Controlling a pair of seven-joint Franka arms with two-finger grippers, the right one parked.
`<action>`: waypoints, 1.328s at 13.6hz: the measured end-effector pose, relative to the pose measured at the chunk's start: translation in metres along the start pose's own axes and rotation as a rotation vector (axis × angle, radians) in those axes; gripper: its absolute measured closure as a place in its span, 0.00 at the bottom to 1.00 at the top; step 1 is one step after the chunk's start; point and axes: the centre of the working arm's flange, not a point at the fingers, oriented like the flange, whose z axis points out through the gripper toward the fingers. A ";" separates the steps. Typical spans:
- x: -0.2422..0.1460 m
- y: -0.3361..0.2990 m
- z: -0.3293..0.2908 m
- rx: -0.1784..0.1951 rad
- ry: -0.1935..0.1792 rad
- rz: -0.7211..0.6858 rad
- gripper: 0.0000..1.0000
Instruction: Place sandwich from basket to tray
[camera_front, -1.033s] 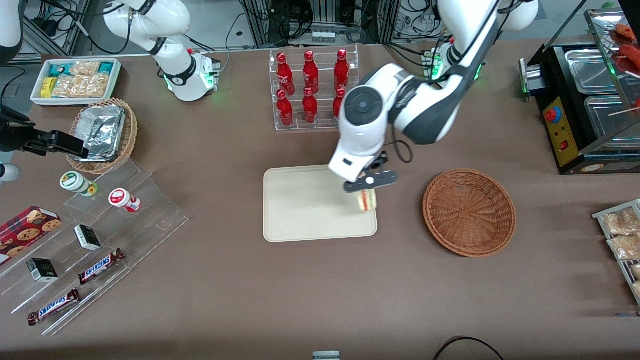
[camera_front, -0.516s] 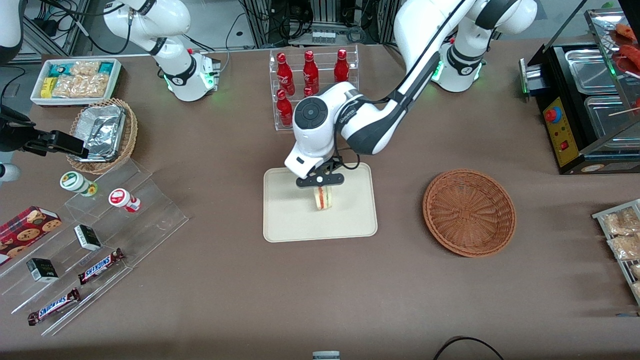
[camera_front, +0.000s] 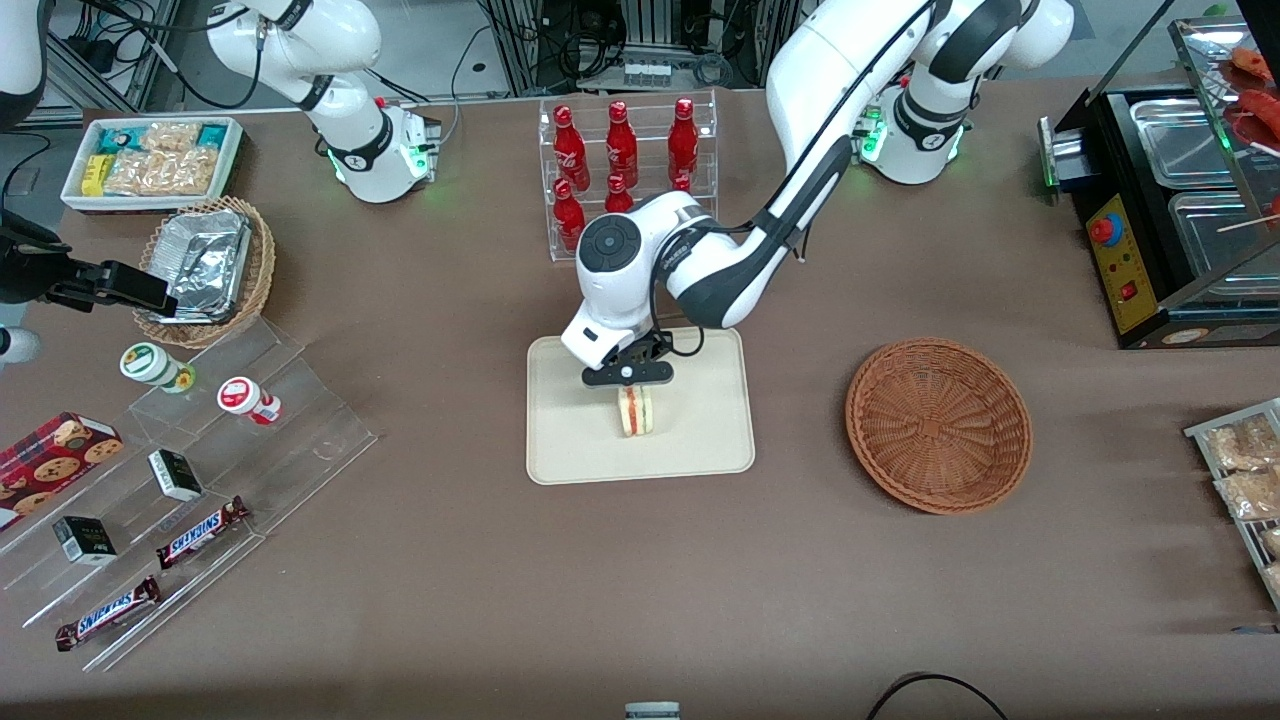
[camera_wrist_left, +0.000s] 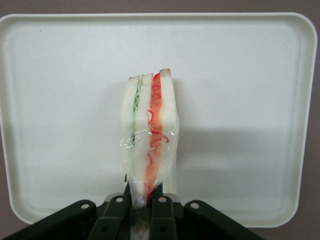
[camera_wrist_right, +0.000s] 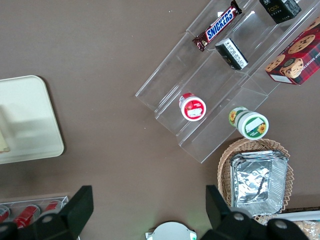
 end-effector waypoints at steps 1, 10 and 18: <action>-0.002 0.001 0.005 0.009 0.004 0.007 0.86; 0.007 0.006 -0.011 -0.016 0.035 -0.075 0.29; 0.066 -0.118 -0.221 -0.009 0.108 -0.311 0.00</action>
